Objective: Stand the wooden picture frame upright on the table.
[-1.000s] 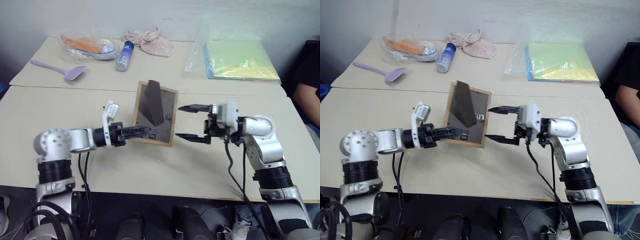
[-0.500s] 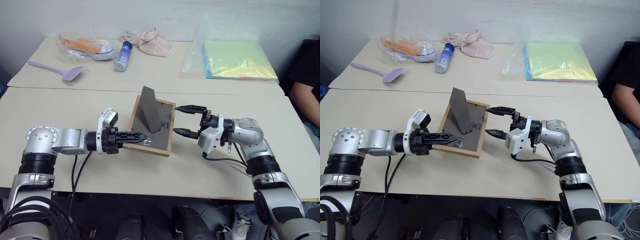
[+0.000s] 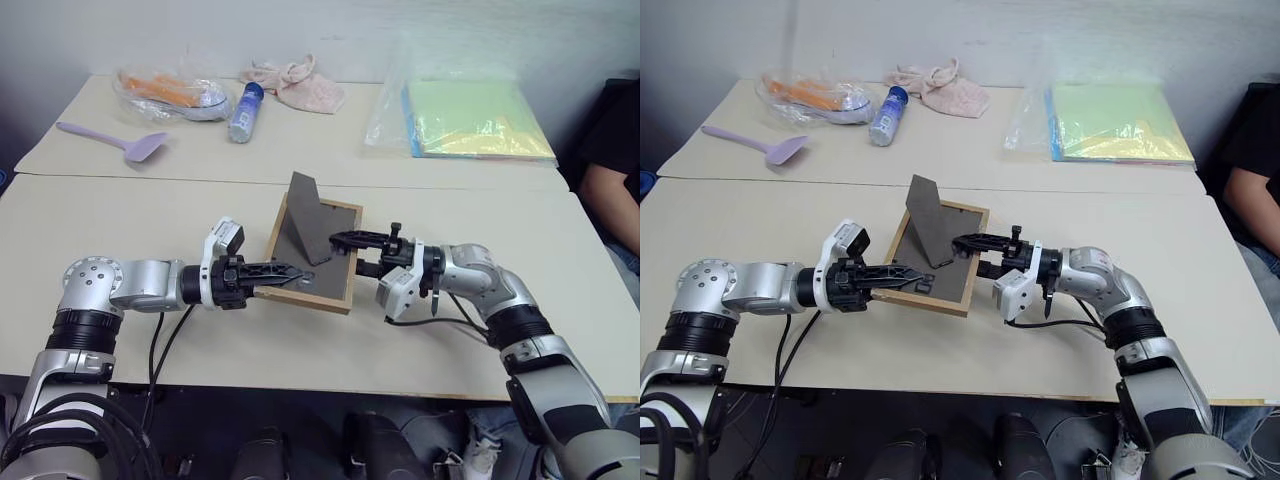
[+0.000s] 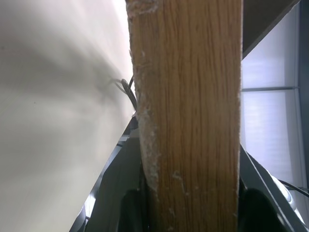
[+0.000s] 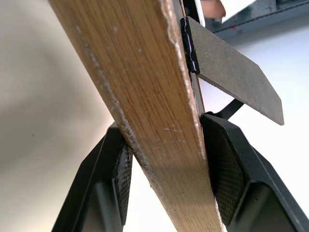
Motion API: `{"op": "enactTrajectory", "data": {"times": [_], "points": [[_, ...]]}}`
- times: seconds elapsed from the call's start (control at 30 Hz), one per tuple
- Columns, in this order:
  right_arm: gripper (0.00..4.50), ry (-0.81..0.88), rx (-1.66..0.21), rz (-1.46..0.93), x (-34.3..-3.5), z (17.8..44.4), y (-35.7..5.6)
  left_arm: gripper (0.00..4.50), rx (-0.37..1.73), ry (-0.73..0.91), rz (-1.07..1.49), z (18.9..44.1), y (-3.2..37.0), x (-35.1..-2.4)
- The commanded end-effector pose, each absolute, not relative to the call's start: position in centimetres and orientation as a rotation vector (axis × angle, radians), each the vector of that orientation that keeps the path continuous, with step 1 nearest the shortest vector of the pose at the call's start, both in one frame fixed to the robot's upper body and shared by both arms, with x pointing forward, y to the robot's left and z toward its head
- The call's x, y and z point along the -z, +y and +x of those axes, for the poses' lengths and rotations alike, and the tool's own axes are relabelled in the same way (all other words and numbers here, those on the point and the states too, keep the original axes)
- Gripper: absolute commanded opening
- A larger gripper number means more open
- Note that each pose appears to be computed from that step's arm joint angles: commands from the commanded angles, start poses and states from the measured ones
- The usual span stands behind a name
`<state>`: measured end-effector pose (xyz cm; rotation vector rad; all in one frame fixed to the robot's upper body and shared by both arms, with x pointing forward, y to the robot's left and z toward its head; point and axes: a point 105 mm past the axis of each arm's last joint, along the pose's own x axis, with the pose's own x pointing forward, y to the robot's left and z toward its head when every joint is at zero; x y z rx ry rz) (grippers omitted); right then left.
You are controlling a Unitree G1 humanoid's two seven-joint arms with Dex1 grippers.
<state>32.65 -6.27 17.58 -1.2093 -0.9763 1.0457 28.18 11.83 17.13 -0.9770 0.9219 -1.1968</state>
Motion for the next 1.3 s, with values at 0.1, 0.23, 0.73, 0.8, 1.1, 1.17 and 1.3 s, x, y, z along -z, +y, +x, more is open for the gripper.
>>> {"op": "enactTrajectory", "data": {"times": [0.1, 0.23, 0.73, 0.8, 1.1, 1.17, 1.3], "points": [[1.76, -0.992, -0.935, -1.15, -19.1, 33.5, -7.3, 1.97, 1.237, 0.736, -0.909, 28.0, 11.9, -20.1], [1.32, -1.017, -0.906, -1.136, -20.0, 33.4, -7.6, 3.14, 1.226, 0.653, -0.866, 27.0, 13.4, -20.9], [1.27, -0.172, -1.31, 0.013, -18.6, 31.1, -9.7, 4.5, 1.017, 0.078, 0.262, 25.0, 20.8, -17.9], [1.27, -0.079, -1.273, 0.059, -17.6, 31.5, -10.1, 4.5, 1.032, 0.055, 0.286, 25.0, 20.4, -17.4], [1.27, 0.159, -1.212, 0.098, -12.9, 32.3, -10.1, 4.5, 1.062, 0.05, 0.284, 25.2, 19.8, -16.6], [1.27, 0.188, -1.204, 0.069, -12.1, 32.4, -10.2, 4.5, 1.061, 0.044, 0.298, 25.5, 19.8, -16.7], [2.21, 0.116, -1.189, 0.081, -13.1, 32.9, -10.0, 4.5, 1.08, 0.064, 0.305, 25.5, 19.8, -16.5]]}}
